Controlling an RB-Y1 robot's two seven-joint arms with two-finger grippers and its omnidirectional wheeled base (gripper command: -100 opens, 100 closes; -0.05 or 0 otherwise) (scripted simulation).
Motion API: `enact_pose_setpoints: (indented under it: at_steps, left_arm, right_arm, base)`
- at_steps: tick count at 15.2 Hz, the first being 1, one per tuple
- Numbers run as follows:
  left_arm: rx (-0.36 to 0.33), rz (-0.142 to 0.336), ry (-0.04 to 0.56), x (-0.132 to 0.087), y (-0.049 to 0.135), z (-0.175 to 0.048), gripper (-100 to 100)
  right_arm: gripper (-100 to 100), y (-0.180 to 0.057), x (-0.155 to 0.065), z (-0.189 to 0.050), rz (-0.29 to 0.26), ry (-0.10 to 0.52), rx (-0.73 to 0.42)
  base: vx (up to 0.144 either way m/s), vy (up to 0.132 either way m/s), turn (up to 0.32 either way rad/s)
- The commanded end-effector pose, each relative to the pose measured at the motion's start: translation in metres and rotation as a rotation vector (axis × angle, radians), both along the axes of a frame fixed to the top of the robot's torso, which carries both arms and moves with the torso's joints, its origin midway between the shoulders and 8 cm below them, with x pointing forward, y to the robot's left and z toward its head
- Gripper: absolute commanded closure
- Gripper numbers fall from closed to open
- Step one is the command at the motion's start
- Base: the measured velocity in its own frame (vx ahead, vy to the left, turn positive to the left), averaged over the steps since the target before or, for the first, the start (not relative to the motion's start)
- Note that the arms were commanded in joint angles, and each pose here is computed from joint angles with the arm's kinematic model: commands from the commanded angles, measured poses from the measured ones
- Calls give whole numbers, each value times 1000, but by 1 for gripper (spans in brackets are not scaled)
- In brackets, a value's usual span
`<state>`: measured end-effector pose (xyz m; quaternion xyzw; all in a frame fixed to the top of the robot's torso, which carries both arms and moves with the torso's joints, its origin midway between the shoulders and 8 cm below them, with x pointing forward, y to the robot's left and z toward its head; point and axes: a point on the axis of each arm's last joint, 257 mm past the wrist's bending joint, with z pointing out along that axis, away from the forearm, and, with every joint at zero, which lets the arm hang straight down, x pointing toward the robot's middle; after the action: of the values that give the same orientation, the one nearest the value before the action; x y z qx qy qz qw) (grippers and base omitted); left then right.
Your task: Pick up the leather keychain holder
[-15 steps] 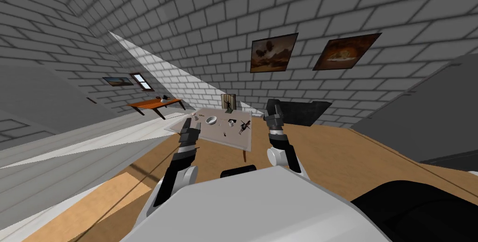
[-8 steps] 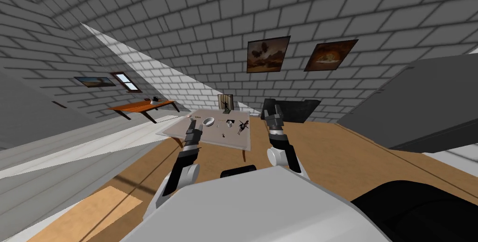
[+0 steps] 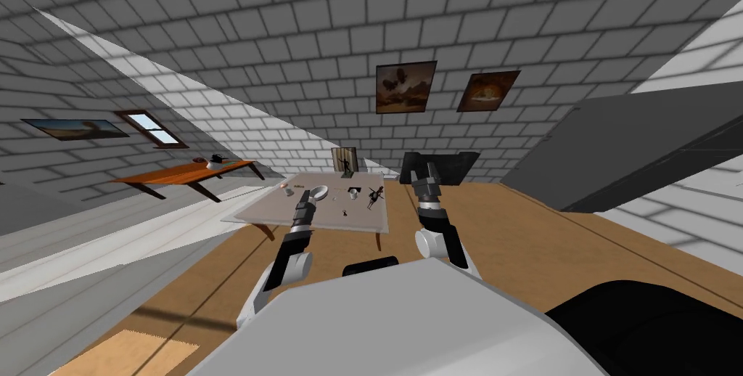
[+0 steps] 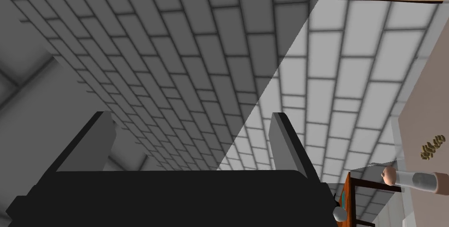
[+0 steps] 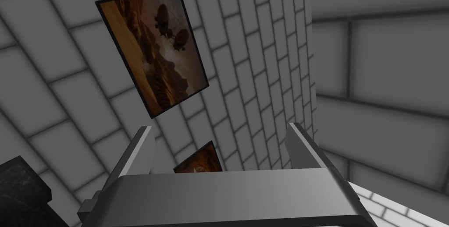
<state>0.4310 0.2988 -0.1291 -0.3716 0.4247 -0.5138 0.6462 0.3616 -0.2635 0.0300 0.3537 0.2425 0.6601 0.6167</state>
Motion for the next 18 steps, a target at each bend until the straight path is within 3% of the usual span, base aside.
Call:
enact_pose_setpoints:
  at_steps: [1,8,12,18]
  left_arm:
    - [7,9,30,4,4,-15,-100]
    - [64,52,97,23,18,-53,-100]
    - [80,72,164,29,26,-87,-100]
    - [117,100,217,39,35,-115,-100]
  right_arm:
    - [0,0,0,0,0,0,0]
    - [0,0,0,0,0,0,0]
    - [0,0,0,0,0,0,0]
    - [0,0,0,0,0,0,0]
  base:
    - [2,47,-61]
    - [3,49,-146]
    - [0,55,-171]
    - [-2,44,-117]
